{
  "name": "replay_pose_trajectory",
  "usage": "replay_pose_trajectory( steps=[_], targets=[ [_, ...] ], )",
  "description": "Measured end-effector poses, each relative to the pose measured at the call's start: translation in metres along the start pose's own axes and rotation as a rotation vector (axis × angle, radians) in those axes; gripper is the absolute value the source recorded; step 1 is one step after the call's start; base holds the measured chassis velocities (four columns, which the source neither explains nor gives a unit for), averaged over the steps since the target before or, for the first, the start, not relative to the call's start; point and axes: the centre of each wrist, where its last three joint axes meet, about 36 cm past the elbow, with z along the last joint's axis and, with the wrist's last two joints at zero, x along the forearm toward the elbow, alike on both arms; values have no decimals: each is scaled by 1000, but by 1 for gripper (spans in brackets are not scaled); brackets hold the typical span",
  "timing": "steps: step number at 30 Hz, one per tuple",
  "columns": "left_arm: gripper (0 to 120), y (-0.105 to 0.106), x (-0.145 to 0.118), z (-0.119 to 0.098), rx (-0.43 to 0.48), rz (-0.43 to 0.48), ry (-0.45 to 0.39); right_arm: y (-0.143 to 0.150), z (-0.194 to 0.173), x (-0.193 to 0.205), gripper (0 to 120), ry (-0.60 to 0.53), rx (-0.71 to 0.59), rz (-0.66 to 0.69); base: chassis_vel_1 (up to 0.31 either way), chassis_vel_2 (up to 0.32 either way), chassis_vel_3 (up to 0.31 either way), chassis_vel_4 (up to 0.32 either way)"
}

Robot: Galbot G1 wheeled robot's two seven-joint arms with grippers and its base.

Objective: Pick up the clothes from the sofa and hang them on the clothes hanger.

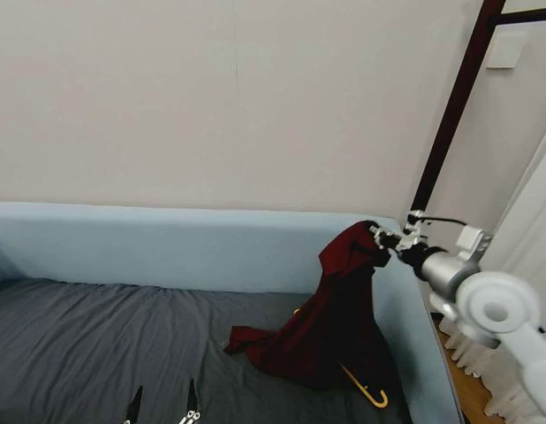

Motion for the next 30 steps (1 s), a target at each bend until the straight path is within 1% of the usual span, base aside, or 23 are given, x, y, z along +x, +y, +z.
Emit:
replay_pose_trajectory(
  steps=[1, 2, 3, 4, 6, 8, 10, 12, 13, 17, 18, 19, 22, 23, 25, 27, 28, 30],
  targets=[
    [100, -1, 0, 0, 1, 1, 0, 1, -14, 3, 0, -28, 7, -2, 0, 0, 0, 0],
    [100, -1, 0, -1, 1, 2, 0, 2, -18, 4, 0, -35, 8, -3, 0, 0, 0, 0],
    [100, -1, 1, -1, 0, 4, -1, 4, -37, 8, 0, -63, 5, -12, 0, 0, 0, 0],
    [100, -1, 1, -1, 0, 4, -1, 4, -37, 8, 0, -63, 5, -12, 0, 0, 0, 0],
    [100, 0, 1, -2, -2, 5, -2, 9, -50, 10, 0, -73, -1, -26, 0, 0, 0, 0],
    [100, 1, 1, -2, -5, 4, -2, 14, -49, 11, 0, -63, -1, -39, 0, 0, 0, 0],
    [100, 2, 2, -2, -6, -1, -2, 22, -34, 9, 0, -27, -14, -62, 0, 0, 0, 0],
    [100, 4, 4, -2, -6, -8, 1, 31, 1, 1, 0, 36, -34, -81, 0, 0, 0, 0],
    [100, 4, 4, -2, -6, -8, 1, 31, 1, 1, 0, 36, -34, -81, 0, 0, 0, 0],
    [100, 10, 5, -1, -14, -24, -3, 50, 89, -38, 0, 167, -116, -111, 0, 0, 0, 0],
    [100, 10, 5, -1, -14, -24, -3, 50, 89, -38, 0, 167, -116, -111, 0, 0, 0, 0],
    [100, 11, 5, -1, -16, -28, -3, 56, 108, -48, 0, 195, -120, -116, 0, 0, 0, 0],
    [100, 17, 6, -2, -20, -48, 1, 87, 196, -91, 0, 333, -104, -117, 0, 0, 0, 0],
    [100, 17, 6, -2, -20, -48, 1, 87, 196, -91, 0, 333, -104, -117, 0, 0, 0, 0],
    [100, 19, 7, -1, -22, -62, 2, 99, 240, -120, 0, 383, -90, -88, 0, 0, 0, 0],
    [100, 21, 8, -1, -24, -70, 4, 115, 273, -144, 0, 408, -82, -70, 0, 0, 0, 0],
    [100, 21, 8, -1, -24, -70, 4, 115, 273, -144, 0, 408, -82, -70, 0, 0, 0, 0],
    [100, 24, 10, 0, -29, -78, 3, 135, 298, -163, 0, 418, -80, -65, 0, 0, 0, 0]
  ],
)
